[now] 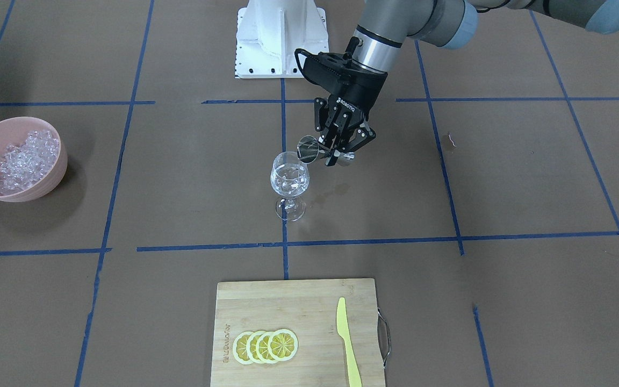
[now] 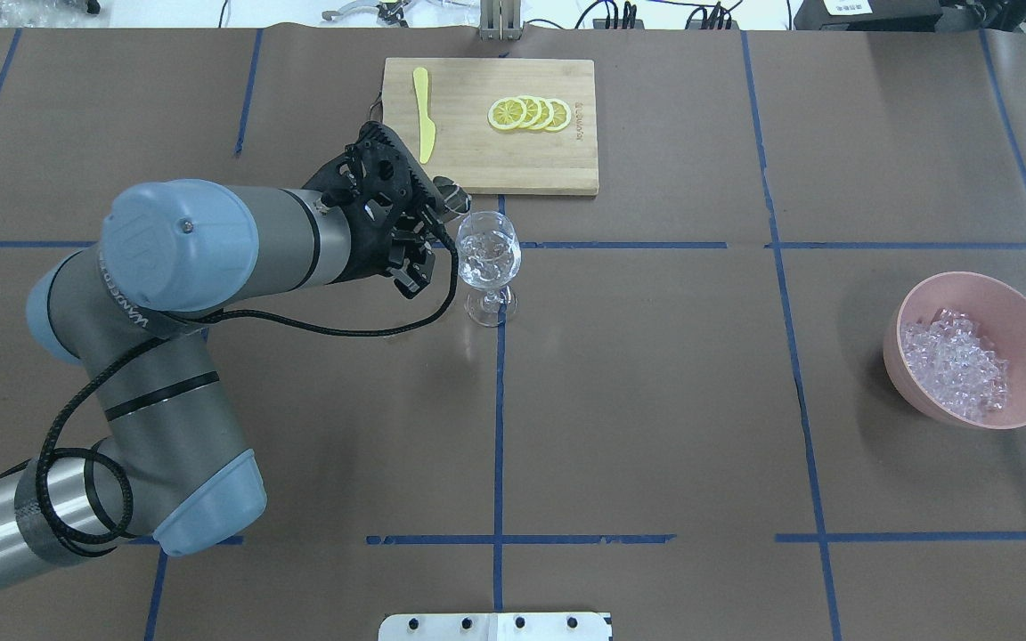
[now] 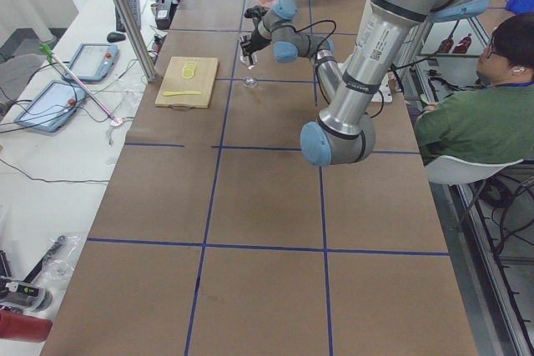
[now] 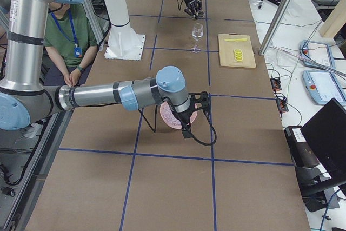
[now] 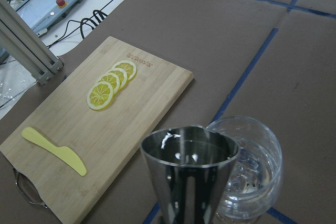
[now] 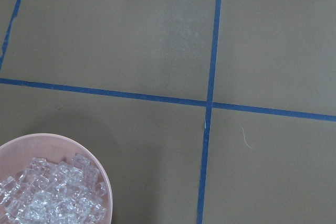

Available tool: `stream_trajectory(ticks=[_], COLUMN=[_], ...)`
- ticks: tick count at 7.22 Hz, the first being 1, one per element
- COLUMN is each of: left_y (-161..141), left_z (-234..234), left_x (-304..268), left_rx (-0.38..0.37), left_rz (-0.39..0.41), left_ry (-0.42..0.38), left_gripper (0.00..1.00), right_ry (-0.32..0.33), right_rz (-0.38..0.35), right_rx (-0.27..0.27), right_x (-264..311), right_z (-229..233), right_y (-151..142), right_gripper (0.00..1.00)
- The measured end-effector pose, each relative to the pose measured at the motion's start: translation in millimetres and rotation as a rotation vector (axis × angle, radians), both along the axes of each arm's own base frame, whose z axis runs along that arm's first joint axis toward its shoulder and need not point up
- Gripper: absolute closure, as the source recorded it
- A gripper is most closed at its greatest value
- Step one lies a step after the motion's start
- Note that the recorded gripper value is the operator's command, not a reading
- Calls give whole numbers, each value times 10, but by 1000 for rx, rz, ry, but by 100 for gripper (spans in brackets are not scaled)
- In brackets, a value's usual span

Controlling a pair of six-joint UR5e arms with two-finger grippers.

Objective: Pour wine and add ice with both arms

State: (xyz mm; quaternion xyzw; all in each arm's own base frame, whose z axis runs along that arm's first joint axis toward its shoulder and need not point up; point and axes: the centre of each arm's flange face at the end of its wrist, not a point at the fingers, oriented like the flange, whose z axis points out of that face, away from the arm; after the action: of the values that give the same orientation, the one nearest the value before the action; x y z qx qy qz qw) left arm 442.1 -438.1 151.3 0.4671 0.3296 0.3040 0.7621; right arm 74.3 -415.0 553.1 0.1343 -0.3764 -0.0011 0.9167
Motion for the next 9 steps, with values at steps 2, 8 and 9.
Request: stream_trajectory(ticks=[2,8,9], left_y=[-36,-74,-78], left_z=[-63,-143,-143], left_x=[10,-19,-19], left_rx=[31,181,209], left_rz=[-9,7,3], left_ry=[-62,-235,-269], left_gripper=[100,100,100], right_ry=[0,-2,-2], right_rz=[0,1,1], right_rx=[-2,-6,-6], right_x=[0,-1,-1], right_z=[9,22,22], right_y=[-1,1,1], right_gripper=[0,0,0])
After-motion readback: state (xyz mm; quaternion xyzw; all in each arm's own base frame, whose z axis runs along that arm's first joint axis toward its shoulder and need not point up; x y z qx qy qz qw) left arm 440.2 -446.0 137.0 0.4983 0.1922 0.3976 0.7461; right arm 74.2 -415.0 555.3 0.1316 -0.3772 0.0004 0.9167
